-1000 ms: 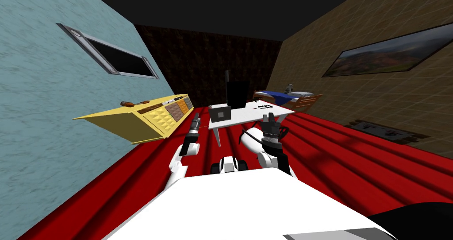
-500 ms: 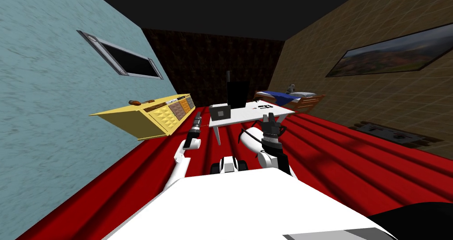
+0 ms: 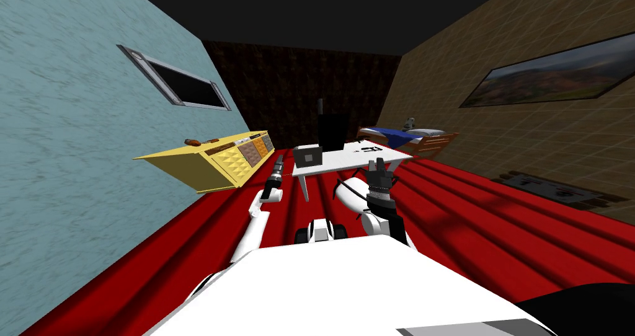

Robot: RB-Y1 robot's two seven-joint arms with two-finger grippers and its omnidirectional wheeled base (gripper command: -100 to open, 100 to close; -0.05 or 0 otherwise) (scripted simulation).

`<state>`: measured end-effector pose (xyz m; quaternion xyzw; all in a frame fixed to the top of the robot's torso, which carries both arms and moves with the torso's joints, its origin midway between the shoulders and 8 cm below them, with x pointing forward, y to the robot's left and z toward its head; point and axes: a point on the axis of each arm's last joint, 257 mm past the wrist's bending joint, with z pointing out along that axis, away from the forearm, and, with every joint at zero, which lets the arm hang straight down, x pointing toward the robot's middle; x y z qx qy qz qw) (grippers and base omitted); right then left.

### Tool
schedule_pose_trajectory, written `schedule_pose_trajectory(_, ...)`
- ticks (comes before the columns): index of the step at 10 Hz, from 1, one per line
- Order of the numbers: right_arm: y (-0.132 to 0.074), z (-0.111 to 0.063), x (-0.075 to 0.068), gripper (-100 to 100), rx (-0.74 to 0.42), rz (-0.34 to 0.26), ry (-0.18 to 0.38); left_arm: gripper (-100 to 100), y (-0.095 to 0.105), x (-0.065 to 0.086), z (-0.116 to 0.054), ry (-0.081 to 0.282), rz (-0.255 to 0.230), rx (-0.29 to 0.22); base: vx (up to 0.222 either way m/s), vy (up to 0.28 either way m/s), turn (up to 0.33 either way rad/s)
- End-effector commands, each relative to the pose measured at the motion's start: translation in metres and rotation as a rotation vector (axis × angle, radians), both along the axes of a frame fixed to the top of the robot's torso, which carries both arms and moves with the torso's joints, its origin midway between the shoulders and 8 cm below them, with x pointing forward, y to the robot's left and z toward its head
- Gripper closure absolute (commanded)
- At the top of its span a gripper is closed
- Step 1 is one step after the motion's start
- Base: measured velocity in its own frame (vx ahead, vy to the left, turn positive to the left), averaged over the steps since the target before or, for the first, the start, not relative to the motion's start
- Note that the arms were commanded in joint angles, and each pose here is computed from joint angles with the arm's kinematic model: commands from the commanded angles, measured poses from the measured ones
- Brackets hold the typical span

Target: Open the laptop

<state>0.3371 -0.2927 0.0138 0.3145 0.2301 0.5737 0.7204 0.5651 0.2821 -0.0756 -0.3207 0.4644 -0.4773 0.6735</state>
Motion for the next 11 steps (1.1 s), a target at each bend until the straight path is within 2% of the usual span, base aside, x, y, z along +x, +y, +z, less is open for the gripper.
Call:
schedule_pose_trajectory(1, 0.000, 0.000, 0.000, 0, 0.000, 0.000, 0.000, -100, 0.003, 0.019, -0.005, 0.029, 0.008, 0.005, -0.029, -0.034, -0.003)
schedule_pose_trajectory(2, 0.000, 0.000, 0.000, 0, 0.000, 0.000, 0.000, -100, 0.005, 0.022, -0.018, 0.057, 0.013, 0.003, -0.017, -0.028, -0.004)
schedule_pose_trajectory(3, 0.000, 0.000, 0.000, 0, 0.000, 0.000, 0.000, -100, 0.007, 0.032, -0.013, 0.060, 0.016, 0.009, -0.012, -0.034, -0.009)
schedule_pose_trajectory(4, 0.000, 0.000, 0.000, 0, 0.000, 0.000, 0.000, -100, 0.009, 0.034, -0.024, 0.082, 0.020, 0.008, -0.008, -0.029, -0.006)
schedule_pose_trajectory(5, 0.000, 0.000, 0.000, 0, 0.000, 0.000, 0.000, -100, 0.011, 0.044, -0.021, 0.091, 0.026, 0.014, -0.006, -0.030, -0.019)
schedule_pose_trajectory(6, 0.000, 0.000, 0.000, 0, 0.000, 0.000, 0.000, -100, 0.013, 0.045, -0.030, 0.108, 0.028, 0.013, -0.004, -0.028, -0.013)
schedule_pose_trajectory(7, 0.000, 0.000, 0.000, 0, 0.000, 0.000, 0.000, -100, 0.016, 0.056, -0.030, 0.123, 0.035, 0.019, -0.003, -0.036, -0.031)
schedule_pose_trajectory(8, 0.000, 0.000, 0.000, 0, 0.000, 0.000, 0.000, -100, 0.017, 0.057, -0.035, 0.134, 0.037, 0.018, 0.001, -0.031, -0.018)
schedule_pose_trajectory(9, 0.000, 0.000, 0.000, 0, 0.000, 0.000, 0.000, -100, 0.020, 0.066, -0.031, 0.141, 0.043, 0.025, 0.001, -0.032, -0.039)
schedule_pose_trajectory(10, 0.000, 0.000, 0.000, 0, 0.000, 0.000, 0.000, -100, 0.022, 0.067, -0.041, 0.160, 0.046, 0.024, 0.005, -0.025, -0.021)
schedule_pose_trajectory(11, 0.000, 0.000, 0.000, 0, 0.000, 0.000, 0.000, -100, 0.025, 0.076, -0.040, 0.175, 0.054, 0.031, 0.008, -0.029, -0.049)
